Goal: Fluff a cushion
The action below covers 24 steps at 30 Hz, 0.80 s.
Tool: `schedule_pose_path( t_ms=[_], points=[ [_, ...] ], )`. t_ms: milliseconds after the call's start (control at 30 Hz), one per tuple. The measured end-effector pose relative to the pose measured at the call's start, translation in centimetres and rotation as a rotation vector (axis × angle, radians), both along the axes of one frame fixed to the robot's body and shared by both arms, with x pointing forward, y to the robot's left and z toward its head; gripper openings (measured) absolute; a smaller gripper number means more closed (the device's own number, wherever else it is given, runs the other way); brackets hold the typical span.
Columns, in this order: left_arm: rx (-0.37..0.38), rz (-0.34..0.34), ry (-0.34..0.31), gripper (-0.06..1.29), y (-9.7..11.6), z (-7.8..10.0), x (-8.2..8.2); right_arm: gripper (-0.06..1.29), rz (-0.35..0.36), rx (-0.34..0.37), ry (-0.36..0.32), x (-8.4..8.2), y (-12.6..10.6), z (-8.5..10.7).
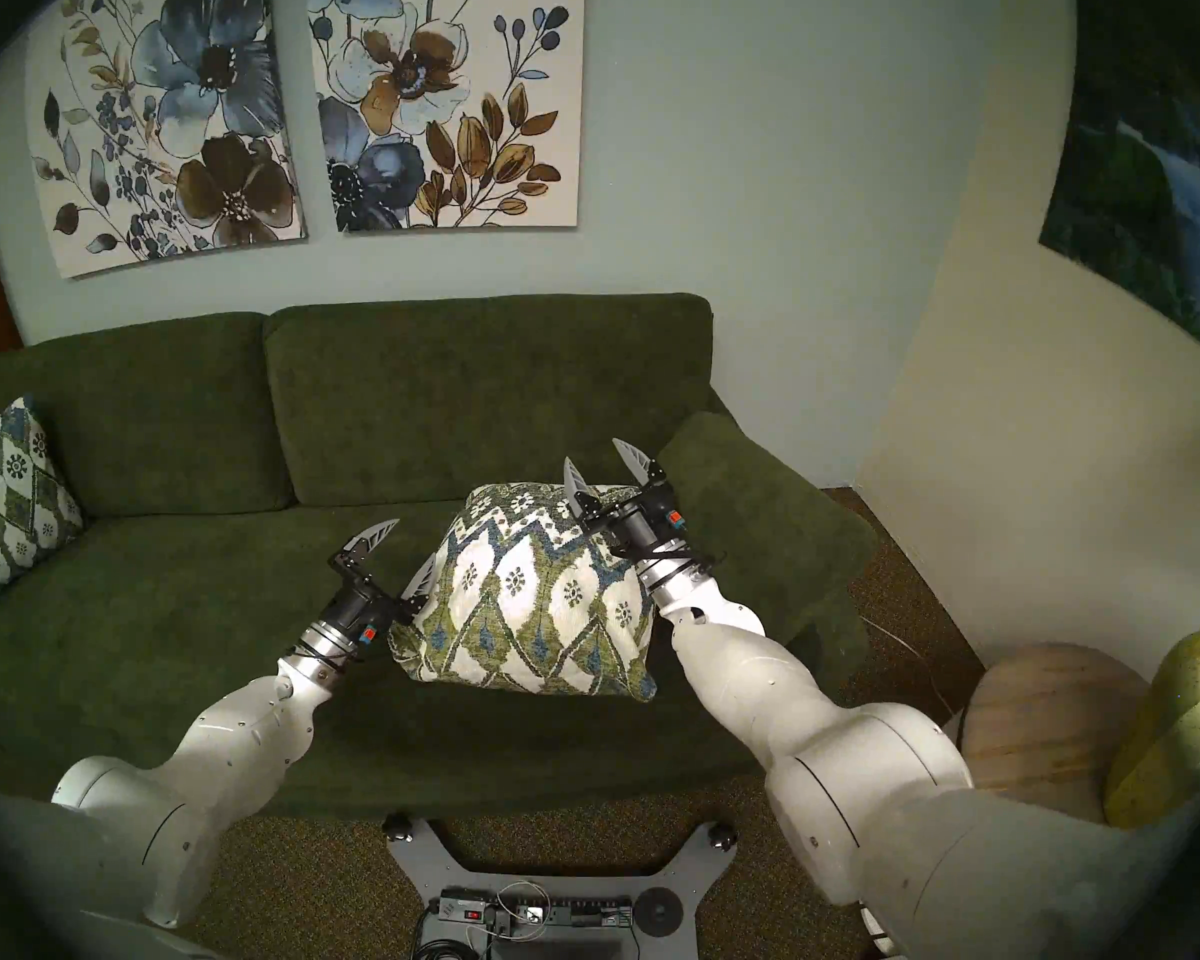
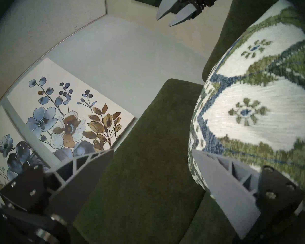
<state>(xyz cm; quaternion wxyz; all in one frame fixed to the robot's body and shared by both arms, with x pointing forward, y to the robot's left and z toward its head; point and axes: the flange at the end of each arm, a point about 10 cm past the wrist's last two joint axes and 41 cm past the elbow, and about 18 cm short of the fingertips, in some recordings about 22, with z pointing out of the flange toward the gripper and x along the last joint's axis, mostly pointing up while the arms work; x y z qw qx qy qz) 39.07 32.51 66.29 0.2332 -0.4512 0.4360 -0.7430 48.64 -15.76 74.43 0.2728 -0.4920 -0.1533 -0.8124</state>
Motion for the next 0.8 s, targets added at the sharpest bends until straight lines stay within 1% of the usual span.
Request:
schedule_pose_path(
  t_ms=[100, 300, 367, 433, 633, 800],
  points=[
    [0.008, 0.021, -0.006, 1.21, 1.6, 0.4, -0.3, 1.23, -0.009, 0.003, -0.011, 0.2, -0.6, 0.4],
    [0.027, 0.057, -0.043, 1.21, 4.5, 2.0, -0.3, 1.23, -0.023, 0.008, -0.032, 0.3, -1.6, 1.0],
    [0.030, 0.062, -0.051, 1.21, 4.9, 2.3, -0.3, 1.23, -0.026, 0.009, -0.035, 0.3, -1.8, 1.1],
    [0.035, 0.071, -0.071, 1.21, 5.7, 3.0, -0.3, 1.23, -0.033, 0.011, -0.044, 0.3, -2.3, 1.3],
    [0.040, 0.074, -0.093, 1.21, 6.4, 3.7, -0.6, 1.23, -0.044, 0.015, -0.068, 0.3, -3.2, 2.0],
    [0.039, 0.067, -0.096, 1.21, 6.3, 3.7, -1.3, 1.23, -0.048, 0.020, -0.090, 0.1, -3.8, 2.5]
  ],
)
